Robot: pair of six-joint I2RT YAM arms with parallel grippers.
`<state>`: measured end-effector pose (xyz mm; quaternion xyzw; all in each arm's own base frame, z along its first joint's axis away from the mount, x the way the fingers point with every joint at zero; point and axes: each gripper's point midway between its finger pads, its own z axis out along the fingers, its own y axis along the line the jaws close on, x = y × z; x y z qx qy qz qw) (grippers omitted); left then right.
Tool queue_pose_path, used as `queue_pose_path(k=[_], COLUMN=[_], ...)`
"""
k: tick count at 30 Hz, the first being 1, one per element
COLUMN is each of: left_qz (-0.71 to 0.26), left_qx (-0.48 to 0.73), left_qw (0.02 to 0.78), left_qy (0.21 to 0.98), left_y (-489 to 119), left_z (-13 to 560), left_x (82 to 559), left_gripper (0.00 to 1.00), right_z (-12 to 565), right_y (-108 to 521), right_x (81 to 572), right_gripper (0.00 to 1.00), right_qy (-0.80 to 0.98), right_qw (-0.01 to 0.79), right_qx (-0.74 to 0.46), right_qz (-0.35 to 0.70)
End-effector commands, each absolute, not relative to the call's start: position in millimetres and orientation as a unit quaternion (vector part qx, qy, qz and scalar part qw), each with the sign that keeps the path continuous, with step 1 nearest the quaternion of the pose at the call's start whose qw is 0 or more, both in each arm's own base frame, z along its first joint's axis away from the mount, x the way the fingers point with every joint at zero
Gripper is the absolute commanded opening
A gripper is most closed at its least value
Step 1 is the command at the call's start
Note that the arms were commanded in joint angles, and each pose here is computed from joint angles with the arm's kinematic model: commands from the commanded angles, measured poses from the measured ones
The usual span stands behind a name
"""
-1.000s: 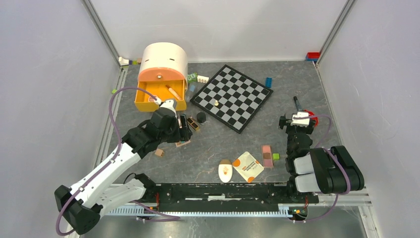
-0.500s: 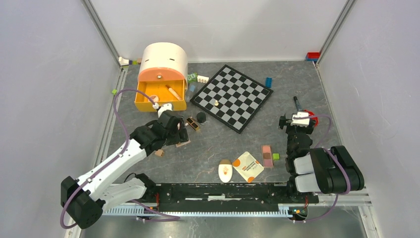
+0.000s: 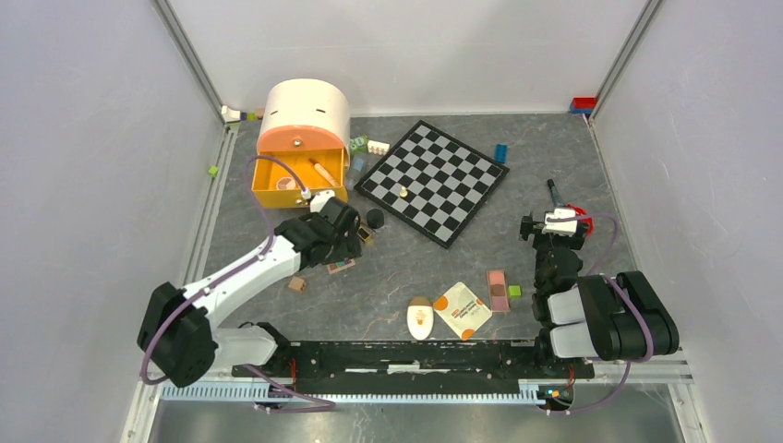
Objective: Organize the makeup
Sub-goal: Pick up the makeup from the center of the board.
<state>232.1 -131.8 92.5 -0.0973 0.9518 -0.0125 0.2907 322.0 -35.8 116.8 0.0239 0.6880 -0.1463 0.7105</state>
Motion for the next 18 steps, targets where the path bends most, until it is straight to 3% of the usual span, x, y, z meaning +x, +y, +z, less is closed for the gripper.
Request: queue_pose_path(k=[1, 7, 18], left_qz=[-0.051, -0.062, -0.044], left_qx=[-0.149, -0.196, -0.249], left_qw=[0.344, 0.333, 0.337], left_qy=[0.926, 0.920, 0.907], left_y=[-159.0, -187.5, -199.2], left_z=[117.6, 102.2, 65.9], left_x=[277.4, 306.5, 335.3], left_gripper=[0.88, 0.88, 0.77], right_z=[86.9, 86.8, 86.8], right_y=[-38.4, -38.4, -38.6], right_x=[291.5, 291.7, 291.6], right_gripper=[0.97, 0.98, 0.97], right_qy=[0.715, 0.716, 0.716], right_qw=[0.682, 0.682, 0.682], right_qx=[0.011, 0.011, 0.011], right_qz=[-0.152, -0.151, -0.152])
